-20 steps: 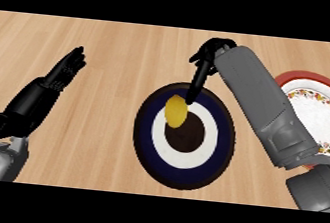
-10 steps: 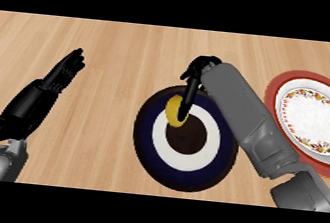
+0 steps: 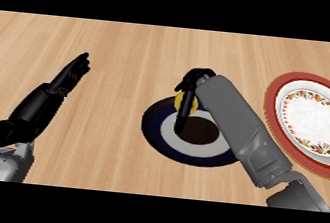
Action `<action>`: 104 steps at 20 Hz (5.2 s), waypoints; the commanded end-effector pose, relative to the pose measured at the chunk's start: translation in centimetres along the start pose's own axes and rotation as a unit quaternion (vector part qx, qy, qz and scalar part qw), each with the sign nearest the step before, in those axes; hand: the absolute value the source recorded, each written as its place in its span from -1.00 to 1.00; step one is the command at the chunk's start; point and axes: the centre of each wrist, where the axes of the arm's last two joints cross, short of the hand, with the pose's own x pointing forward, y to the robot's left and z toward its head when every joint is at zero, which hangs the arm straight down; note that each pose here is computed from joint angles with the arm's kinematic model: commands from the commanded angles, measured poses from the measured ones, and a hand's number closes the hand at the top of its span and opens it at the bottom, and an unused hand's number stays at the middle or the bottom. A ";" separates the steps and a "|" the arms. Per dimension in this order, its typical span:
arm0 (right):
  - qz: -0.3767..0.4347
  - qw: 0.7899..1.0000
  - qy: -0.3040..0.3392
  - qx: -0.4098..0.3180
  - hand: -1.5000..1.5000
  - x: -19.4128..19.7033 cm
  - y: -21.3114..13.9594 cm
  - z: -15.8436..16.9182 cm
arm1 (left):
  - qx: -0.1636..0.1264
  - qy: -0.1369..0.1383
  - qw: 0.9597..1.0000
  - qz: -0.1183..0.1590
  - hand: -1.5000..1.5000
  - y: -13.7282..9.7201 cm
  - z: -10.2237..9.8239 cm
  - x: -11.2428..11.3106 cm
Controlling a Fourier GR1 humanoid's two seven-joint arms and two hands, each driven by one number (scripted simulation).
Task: Pick the lemon from the plate and place it in the plate
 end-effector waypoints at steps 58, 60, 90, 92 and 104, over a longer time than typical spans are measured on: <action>0.127 0.709 -0.218 -0.659 1.00 -23.5 18.4 18.9 | 0.031 0.006 0.999 0.010 0.00 2.5 1.3 -0.5; 0.112 0.706 -0.214 -0.666 1.00 -24.3 17.2 18.3 | 0.023 0.016 1.000 -0.001 0.00 1.8 2.1 -1.2; 0.020 0.743 -0.211 -0.635 -1.00 -35.9 -0.3 6.4 | 0.009 0.000 1.000 0.008 0.00 1.0 -0.2 1.6; 0.010 0.735 -0.239 -0.634 -1.00 -34.9 -1.0 5.7 | 0.004 0.003 1.000 0.002 0.00 1.6 1.3 0.4; -0.209 0.685 -0.459 -0.526 -1.00 -38.4 -1.1 10.9 | 0.020 0.011 1.000 -0.001 0.00 1.1 1.0 -0.6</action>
